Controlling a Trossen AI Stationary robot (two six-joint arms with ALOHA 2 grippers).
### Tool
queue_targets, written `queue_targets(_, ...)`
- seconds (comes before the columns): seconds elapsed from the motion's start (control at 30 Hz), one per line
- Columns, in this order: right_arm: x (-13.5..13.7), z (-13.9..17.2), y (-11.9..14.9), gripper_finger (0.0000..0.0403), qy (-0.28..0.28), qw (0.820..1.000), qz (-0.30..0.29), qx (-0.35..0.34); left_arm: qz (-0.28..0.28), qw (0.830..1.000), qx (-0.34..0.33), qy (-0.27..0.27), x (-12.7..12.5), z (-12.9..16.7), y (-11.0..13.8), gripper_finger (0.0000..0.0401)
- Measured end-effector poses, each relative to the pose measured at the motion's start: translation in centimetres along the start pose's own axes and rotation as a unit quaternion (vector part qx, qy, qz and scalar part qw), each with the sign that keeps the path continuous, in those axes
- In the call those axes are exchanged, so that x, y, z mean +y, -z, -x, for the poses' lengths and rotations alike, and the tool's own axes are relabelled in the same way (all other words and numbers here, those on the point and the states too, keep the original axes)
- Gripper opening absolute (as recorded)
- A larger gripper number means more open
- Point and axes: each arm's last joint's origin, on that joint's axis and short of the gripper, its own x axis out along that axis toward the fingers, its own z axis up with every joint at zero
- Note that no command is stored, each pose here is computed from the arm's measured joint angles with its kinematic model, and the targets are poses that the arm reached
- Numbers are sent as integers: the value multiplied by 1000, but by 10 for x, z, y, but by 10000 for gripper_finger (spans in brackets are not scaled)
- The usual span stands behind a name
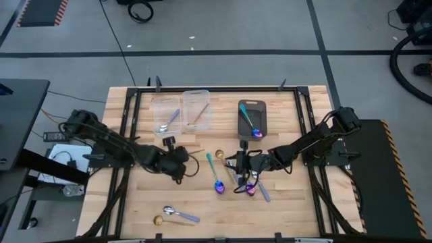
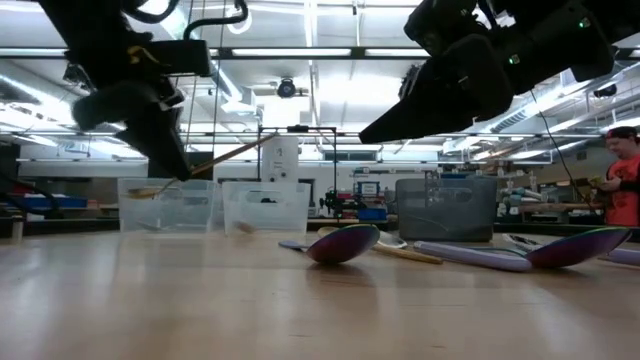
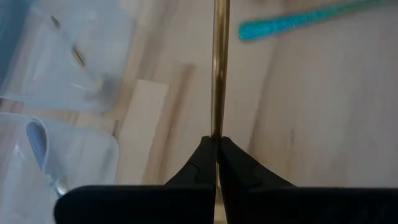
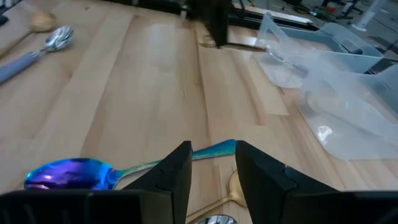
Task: Sort silverware by color (type)
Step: Put the gold spoon into the right transparent bin
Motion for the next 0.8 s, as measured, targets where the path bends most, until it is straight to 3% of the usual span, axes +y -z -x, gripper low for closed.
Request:
queue_targets(0.4, -2, -1, 1, 134, -8, 999, 31, 6, 91, 995, -42, -23, 32, -22, -27, 8)
queue_targets(0.8, -2, -1, 3, 134, -10, 998, 58, 14, 214, 973, -88, -17, 87, -47, -55, 8)
